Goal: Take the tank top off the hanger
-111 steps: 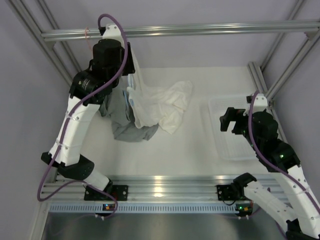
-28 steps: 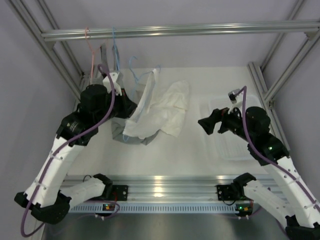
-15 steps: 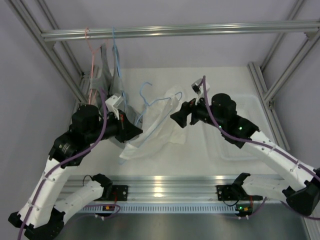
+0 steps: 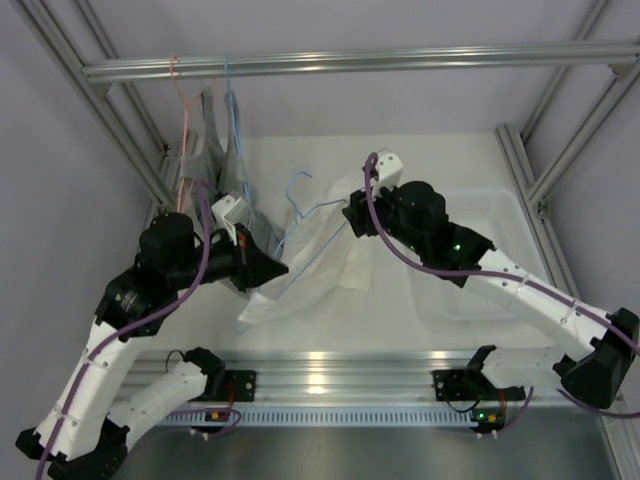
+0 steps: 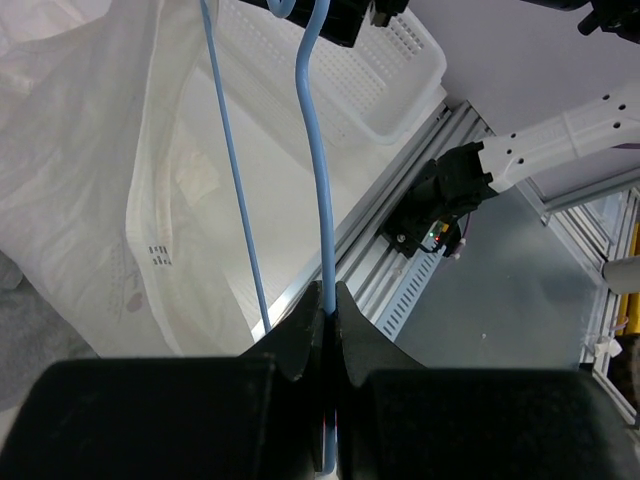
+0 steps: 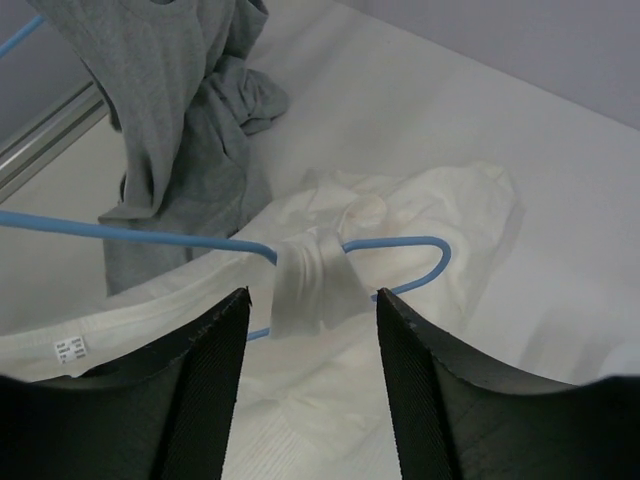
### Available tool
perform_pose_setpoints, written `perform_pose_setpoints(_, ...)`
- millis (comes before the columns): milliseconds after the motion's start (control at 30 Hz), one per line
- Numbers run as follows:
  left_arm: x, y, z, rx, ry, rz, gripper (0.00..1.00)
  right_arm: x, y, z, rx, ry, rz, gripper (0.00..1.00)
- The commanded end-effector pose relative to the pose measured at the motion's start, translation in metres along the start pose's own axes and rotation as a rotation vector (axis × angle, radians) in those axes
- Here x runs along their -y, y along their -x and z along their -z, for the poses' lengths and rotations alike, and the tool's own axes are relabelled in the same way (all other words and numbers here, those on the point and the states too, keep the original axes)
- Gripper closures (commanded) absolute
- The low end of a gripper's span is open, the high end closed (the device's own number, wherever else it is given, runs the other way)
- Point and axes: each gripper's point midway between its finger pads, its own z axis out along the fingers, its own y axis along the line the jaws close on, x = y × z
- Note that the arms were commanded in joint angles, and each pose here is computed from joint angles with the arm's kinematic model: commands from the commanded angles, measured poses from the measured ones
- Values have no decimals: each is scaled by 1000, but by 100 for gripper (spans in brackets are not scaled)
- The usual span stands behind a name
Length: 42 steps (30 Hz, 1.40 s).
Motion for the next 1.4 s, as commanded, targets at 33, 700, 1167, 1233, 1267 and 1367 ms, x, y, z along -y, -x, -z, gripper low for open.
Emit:
perform_pose_setpoints(33, 28, 21, 10, 77, -110, -75, 100, -6, 28, -8, 75, 1, 20, 51)
perform_pose_setpoints(700, 17, 8, 13, 56, -73, -139, 100, 27, 49, 10, 142, -136, -8, 100)
perform_pose_setpoints(1167, 17, -8, 30, 53, -54, -189, 100, 93, 51, 6, 136, -247, -92, 100)
perform_pose_setpoints(1233, 23, -1, 36, 85, -61, -200, 100, 95, 42, 1, 114, -244, -97, 100)
perform_pose_setpoints(1267, 27, 5, 40, 111, -60, -210, 100, 91, 34, -4, 95, -224, -106, 100)
perform_pose_setpoints(1367, 31, 24, 48, 193, -33, -223, 100, 77, 22, -9, 85, -145, -136, 100)
